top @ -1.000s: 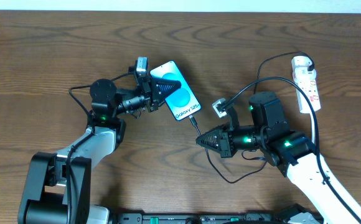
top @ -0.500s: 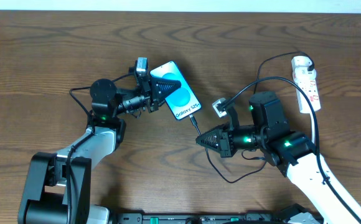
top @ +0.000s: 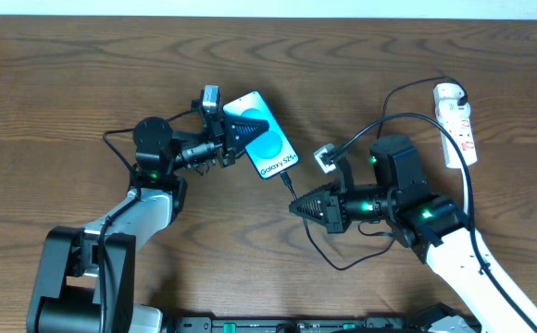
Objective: Plug charger to phone and switch on socket
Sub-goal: 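Align the USB-C plug under the phone's bottom port with right gripper, then push the plug up into the phone port with the right gripper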
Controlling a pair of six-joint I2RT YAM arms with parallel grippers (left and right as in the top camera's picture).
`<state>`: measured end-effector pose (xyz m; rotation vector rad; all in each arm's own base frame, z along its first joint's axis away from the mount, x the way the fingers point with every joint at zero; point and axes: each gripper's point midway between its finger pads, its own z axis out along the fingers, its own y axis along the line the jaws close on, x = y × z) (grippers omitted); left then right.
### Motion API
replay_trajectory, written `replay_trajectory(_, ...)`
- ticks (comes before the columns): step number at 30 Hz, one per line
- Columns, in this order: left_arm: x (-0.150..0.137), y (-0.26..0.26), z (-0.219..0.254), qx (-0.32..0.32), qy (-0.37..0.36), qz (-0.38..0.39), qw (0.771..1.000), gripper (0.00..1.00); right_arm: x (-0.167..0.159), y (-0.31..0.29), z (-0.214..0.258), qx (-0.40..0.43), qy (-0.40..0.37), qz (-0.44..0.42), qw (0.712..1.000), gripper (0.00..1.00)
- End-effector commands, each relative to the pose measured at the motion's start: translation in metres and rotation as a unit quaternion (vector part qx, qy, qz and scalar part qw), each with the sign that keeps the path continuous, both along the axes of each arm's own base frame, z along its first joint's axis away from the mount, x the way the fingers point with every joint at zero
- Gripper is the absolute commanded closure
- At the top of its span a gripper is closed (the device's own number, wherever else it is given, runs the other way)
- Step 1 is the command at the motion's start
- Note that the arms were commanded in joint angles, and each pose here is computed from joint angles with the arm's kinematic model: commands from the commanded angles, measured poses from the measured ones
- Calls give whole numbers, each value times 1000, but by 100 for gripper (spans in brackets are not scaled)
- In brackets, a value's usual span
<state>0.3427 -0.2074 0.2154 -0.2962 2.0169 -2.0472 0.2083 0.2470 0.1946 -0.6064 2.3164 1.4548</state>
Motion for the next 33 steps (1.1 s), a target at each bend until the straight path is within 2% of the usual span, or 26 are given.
replay_trajectory(1, -27, -19, 15, 3, -61, -76, 995, 93, 10, 0, 4, -5, -20, -16, 1000, 99)
replay_trajectory(4, -32, -20, 20, 1, -79, -88, 993, 92, 12, -1, 2, -10, -23, -23, 999, 98)
replay_trajectory(7, -30, -20, 21, 0, -79, -81, 994, 93, 12, -1, 2, -11, -23, -23, 999, 87)
replay_trajectory(8, -30, -20, 21, 0, -79, -81, 994, 92, 14, -1, 1, -13, -24, -26, 999, 87)
replay_trajectory(11, -30, -20, 21, 0, -79, -81, 994, 93, 16, -2, -1, -19, -27, -33, 999, 99)
replay_trajectory(15, -31, -20, 20, 1, -79, -85, 993, 93, 18, -1, 2, -15, -35, -33, 999, 99)
replay_trajectory(25, -47, -23, 26, 0, -109, -126, 986, 93, 38, 8, 31, 28, -120, -36, 992, 99)
replay_trajectory(33, -46, -23, 27, 0, -108, -124, 986, 92, 42, 9, 34, 33, -130, -37, 990, 99)
